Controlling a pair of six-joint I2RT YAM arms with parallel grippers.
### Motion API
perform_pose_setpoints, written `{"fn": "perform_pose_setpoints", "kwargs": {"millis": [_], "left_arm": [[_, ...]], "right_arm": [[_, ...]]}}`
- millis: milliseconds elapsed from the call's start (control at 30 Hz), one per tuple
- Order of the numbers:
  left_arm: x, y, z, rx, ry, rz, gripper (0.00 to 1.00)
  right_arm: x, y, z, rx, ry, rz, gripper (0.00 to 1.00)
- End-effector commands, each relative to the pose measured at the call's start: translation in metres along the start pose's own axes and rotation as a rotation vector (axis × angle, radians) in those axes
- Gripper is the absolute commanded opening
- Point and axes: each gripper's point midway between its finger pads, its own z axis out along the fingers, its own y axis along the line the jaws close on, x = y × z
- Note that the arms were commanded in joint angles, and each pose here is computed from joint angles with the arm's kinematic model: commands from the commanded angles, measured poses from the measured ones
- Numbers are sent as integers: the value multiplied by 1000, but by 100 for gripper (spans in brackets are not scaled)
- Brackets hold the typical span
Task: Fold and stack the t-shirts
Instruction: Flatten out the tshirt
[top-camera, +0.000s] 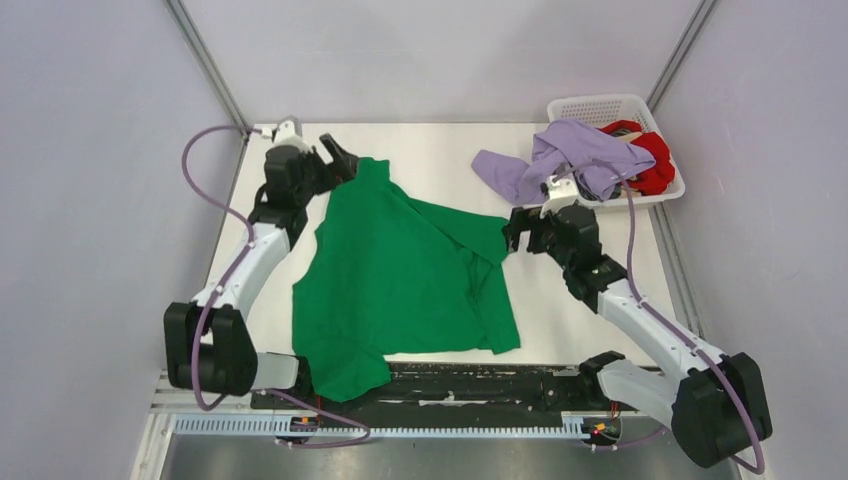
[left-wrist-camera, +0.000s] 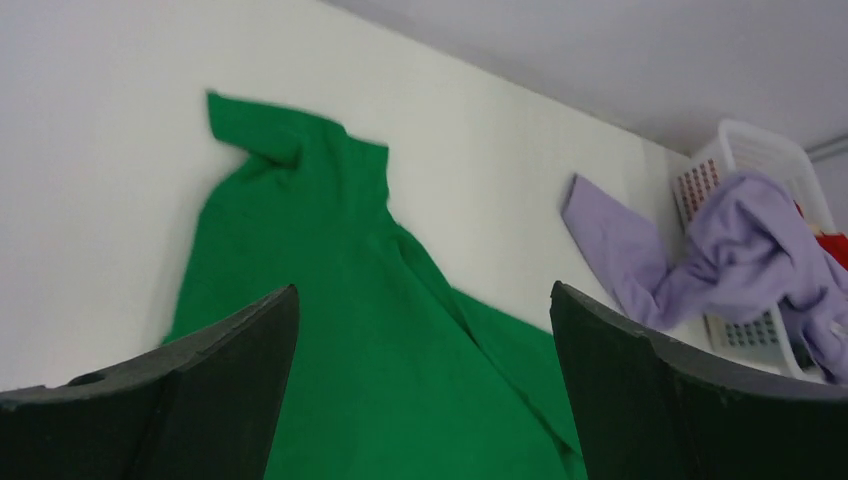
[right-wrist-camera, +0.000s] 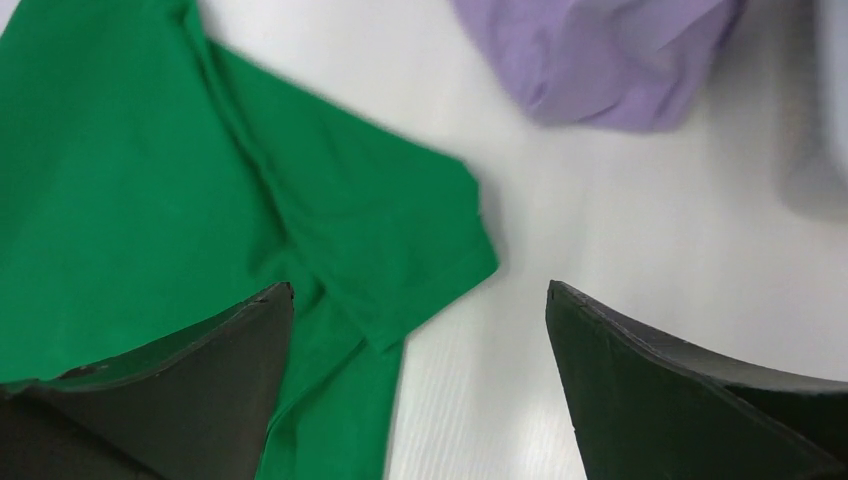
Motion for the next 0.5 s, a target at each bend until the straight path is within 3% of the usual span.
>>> {"fn": "perform_pose_setpoints", "kwargs": {"millis": [0,267,467], "left_arm": [[92,-12,-23,118,231,-182,100],[177,10,-49,72,351,-227,100],[213,27,-37,15,436,-268,100]], "right_arm": [[36,42,-9,-156,77,-41,98],[88,107,-5,-371,206,-12,98],[116,110,15,-335,275,47,98]]}}
